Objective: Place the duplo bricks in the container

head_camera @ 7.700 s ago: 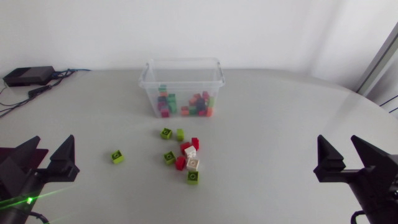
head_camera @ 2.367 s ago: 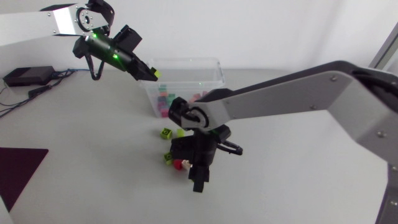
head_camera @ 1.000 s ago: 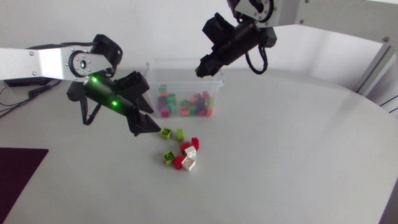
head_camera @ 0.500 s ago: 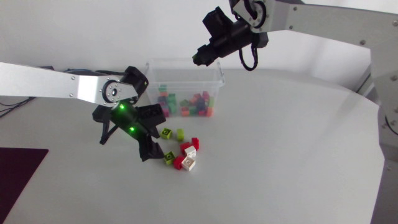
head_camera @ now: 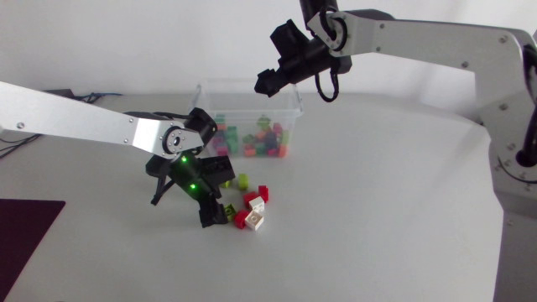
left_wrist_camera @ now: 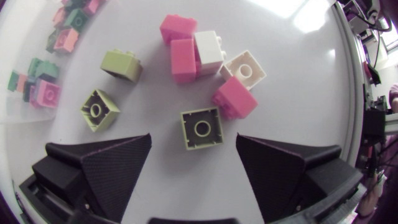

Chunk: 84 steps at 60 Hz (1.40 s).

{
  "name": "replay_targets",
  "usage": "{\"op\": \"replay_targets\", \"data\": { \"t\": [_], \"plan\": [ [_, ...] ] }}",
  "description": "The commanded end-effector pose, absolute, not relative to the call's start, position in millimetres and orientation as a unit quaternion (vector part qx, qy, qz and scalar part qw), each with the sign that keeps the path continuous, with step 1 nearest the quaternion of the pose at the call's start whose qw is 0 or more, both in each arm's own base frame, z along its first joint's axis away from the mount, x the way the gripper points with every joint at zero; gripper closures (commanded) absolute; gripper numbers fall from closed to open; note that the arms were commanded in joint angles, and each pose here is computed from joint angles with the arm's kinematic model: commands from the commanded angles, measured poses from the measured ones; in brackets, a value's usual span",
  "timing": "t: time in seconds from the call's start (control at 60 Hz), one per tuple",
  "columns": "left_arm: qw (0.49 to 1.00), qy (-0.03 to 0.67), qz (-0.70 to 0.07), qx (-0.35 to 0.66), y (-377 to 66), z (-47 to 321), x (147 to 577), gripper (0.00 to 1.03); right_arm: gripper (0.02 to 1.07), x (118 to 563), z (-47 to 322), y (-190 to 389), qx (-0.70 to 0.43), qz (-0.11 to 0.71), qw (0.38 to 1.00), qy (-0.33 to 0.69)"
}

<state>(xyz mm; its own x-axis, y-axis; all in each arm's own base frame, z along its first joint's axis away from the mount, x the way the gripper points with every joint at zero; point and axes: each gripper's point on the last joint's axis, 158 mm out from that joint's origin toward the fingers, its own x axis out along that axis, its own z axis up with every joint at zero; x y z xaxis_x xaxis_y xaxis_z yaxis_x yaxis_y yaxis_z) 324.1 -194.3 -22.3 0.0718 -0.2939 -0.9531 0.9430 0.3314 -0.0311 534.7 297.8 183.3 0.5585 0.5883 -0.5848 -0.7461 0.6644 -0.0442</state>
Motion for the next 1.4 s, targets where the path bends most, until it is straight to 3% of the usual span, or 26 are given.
{"op": "replay_targets", "data": {
  "t": [0.0, 0.333, 0.483, 0.5, 0.533, 0.95, 1.15, 1.383],
  "plan": [
    [0.644, 0.502, -0.473, 0.331, -196.2, -33.0, 320.0, 0.12, 0.06, 524.2, 194.2, 290.7, -0.139, 0.378, 0.875, 0.269],
    [0.641, 0.503, -0.476, 0.330, -208.9, -48.8, 321.2, 0.27, 0.06, 444.4, 183.7, 268.5, -0.160, 0.399, 0.858, 0.282],
    [0.645, 0.505, -0.472, 0.327, -210.4, -50.8, 324.2, 0.56, 0.06, 398.4, 157.5, 271.6, -0.178, 0.420, 0.834, 0.310],
    [0.645, 0.505, -0.471, 0.326, -210.2, -51.2, 325.2, 0.63, 0.06, 394.8, 153.8, 271.9, -0.179, 0.421, 0.832, 0.314],
    [0.647, 0.507, -0.469, 0.324, -210.1, -51.6, 326.2, 0.67, 0.06, 388.5, 145.9, 271.2, -0.182, 0.422, 0.827, 0.325],
    [0.641, 0.519, -0.467, 0.319, -203.2, -43.0, 314.8, 0.71, 0.06, 306.4, 40.9, 292.6, -0.244, 0.436, 0.732, 0.463],
    [0.669, 0.500, -0.452, 0.314, -193.2, -8.6, 325.9, 0.71, 0.06, 281.0, 2.8, 297.0, -0.291, 0.425, 0.678, 0.525],
    [0.728, 0.456, -0.423, 0.288, -181.5, 42.7, 355.3, 0.71, 0.07, 288.7, -7.2, 301.2, -0.302, 0.400, 0.664, 0.554]
  ]
}}
